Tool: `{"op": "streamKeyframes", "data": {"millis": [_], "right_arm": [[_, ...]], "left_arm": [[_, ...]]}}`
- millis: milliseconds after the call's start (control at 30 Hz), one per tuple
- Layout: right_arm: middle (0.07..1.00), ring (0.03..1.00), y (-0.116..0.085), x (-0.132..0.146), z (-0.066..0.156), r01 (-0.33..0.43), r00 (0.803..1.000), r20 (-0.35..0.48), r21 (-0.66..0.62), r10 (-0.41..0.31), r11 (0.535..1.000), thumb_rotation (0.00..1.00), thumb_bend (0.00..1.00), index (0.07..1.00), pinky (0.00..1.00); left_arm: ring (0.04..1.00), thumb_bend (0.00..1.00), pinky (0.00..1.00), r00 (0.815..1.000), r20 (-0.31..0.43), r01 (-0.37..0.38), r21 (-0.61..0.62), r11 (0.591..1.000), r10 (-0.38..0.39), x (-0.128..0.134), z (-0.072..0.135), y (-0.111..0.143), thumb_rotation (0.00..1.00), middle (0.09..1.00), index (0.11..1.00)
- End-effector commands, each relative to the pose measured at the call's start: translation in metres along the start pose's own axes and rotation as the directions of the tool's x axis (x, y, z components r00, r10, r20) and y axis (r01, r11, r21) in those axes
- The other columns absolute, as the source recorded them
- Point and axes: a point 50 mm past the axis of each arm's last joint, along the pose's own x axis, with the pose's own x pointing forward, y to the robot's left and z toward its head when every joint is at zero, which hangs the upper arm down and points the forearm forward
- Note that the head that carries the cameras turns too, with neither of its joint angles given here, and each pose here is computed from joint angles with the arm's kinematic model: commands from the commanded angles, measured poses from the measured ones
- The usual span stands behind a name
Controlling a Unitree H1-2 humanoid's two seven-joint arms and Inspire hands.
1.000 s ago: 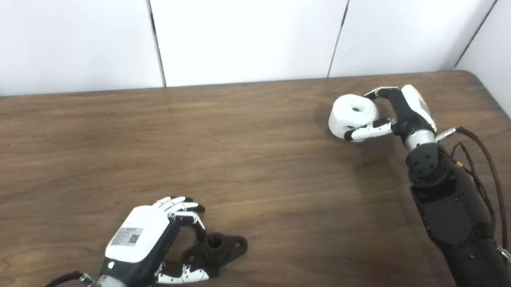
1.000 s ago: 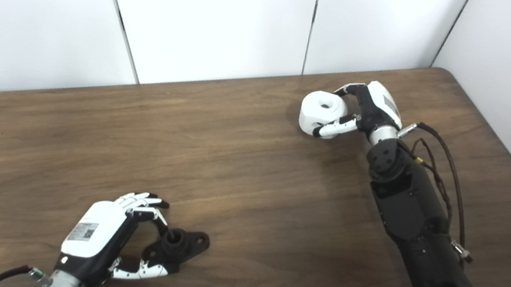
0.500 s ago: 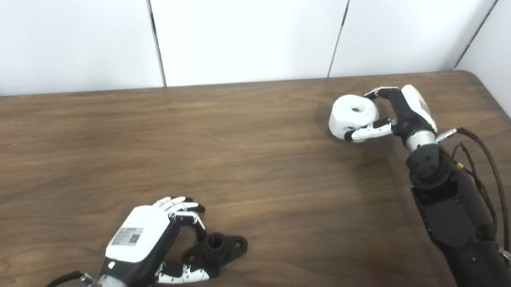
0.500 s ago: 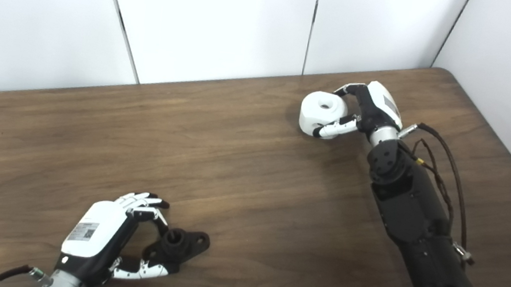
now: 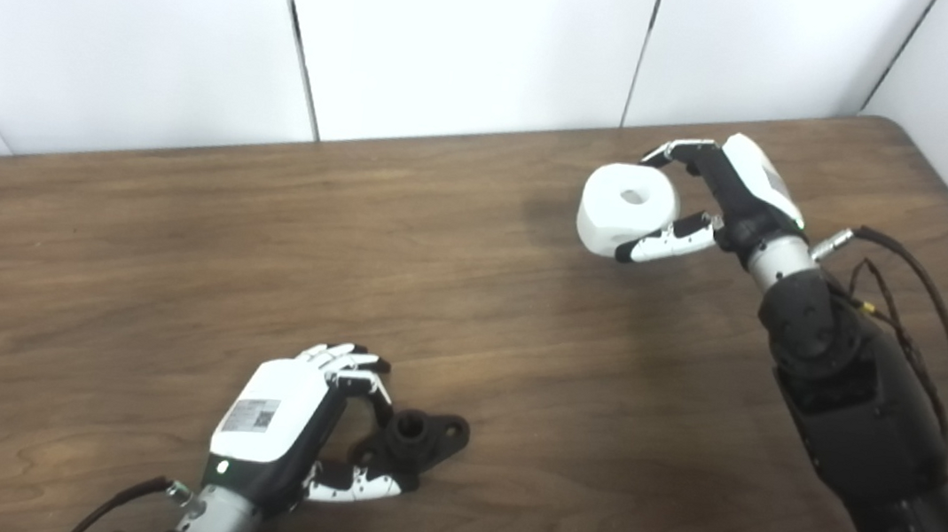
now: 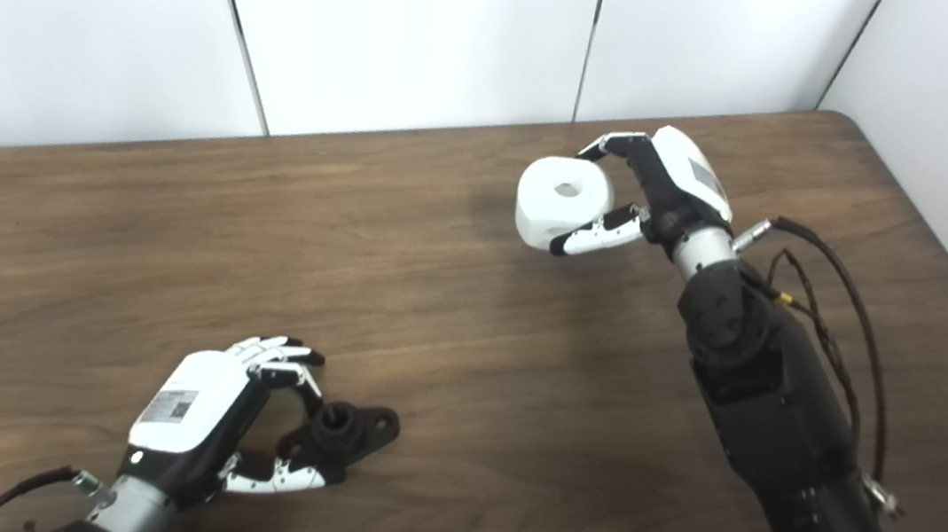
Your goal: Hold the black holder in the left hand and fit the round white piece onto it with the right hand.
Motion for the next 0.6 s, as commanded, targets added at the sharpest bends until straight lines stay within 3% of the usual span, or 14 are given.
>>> {"op": "streamKeyframes", "data": {"millis": [0,567], "right_arm": [[0.771,0.872,-0.013,-0.005,0.023,0.045,0.996,0.071,0.005,-0.045,0.999,0.14,0.52,0.484,0.86],[0.794,0.927,0.010,-0.048,0.080,-0.128,0.959,0.258,0.027,0.117,0.991,0.14,0.52,0.483,0.86]], "left_arm": [[0.873,0.52,0.87,0.987,-0.066,0.148,0.004,0.989,-0.147,-0.005,-0.006,-0.022,0.06,0.803,0.487],[0.862,0.52,0.86,0.990,-0.052,0.131,0.006,0.991,-0.130,0.002,0.005,-0.026,0.06,0.800,0.487]]}}
